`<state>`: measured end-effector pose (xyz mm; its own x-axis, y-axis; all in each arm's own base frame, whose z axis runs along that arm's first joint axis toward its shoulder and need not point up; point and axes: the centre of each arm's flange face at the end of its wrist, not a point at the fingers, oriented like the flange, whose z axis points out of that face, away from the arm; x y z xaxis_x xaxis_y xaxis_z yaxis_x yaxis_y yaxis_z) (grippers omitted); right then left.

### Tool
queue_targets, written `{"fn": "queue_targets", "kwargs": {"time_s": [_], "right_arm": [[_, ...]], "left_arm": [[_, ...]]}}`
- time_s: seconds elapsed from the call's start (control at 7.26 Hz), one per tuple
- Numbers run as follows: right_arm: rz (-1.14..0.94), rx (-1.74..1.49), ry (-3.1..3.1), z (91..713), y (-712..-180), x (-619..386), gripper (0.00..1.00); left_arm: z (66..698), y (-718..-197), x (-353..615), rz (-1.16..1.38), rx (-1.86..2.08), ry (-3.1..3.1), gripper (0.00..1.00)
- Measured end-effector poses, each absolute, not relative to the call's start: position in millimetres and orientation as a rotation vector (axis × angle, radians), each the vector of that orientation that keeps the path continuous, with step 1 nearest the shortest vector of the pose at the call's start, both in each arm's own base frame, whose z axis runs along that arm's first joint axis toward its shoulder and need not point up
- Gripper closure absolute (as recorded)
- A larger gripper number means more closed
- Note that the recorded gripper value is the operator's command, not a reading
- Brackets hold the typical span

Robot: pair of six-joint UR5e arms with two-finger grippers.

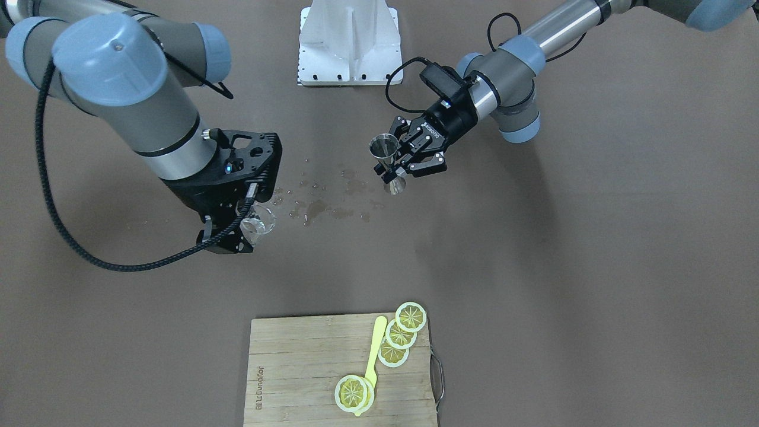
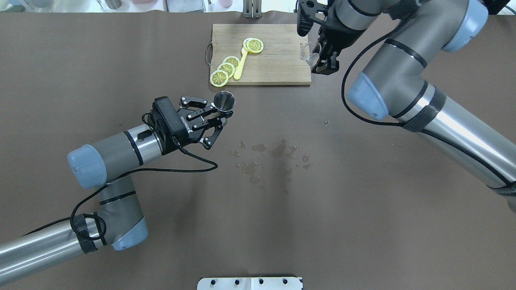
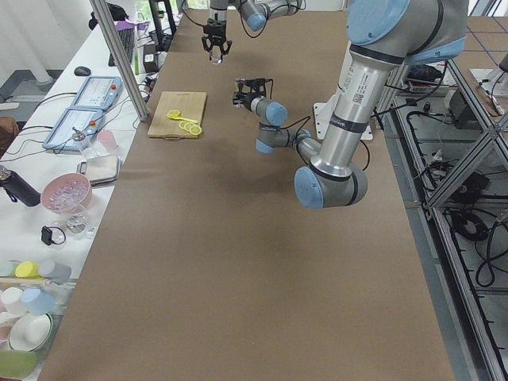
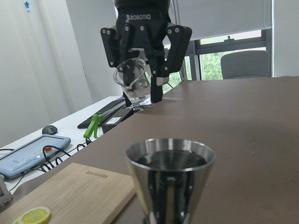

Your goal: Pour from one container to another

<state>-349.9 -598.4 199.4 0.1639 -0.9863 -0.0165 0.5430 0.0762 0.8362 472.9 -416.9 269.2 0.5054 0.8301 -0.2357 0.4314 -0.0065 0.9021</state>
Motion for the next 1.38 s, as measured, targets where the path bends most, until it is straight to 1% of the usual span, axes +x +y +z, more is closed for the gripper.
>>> {"fn": "queue_targets", "kwargs": {"time_s": [0.28, 0.69, 1.1, 1.38], "right_arm": [[-1.262, 0.866, -0.763, 261.7, -603.8, -301.4, 1.0], [-1.231, 0.898, -0.87, 338.6, -591.2, -244.7, 1.0], [-1.25, 0.962, -0.968, 403.4, -586.0, -214.3, 1.0], [-1.25, 0.997, -0.991, 448.0, -568.3, -202.5, 1.0]], "left_arm": [[280.9, -416.5, 463.1, 0.446, 1.624, 1.082, 1.0], [297.5, -428.6, 451.4, 0.459, 1.63, 1.016, 1.0], [309.2, -445.4, 427.6, 0.427, 1.649, 0.961, 1.0], [315.1, -455.7, 412.3, 0.351, 1.658, 0.896, 1.0]]}}
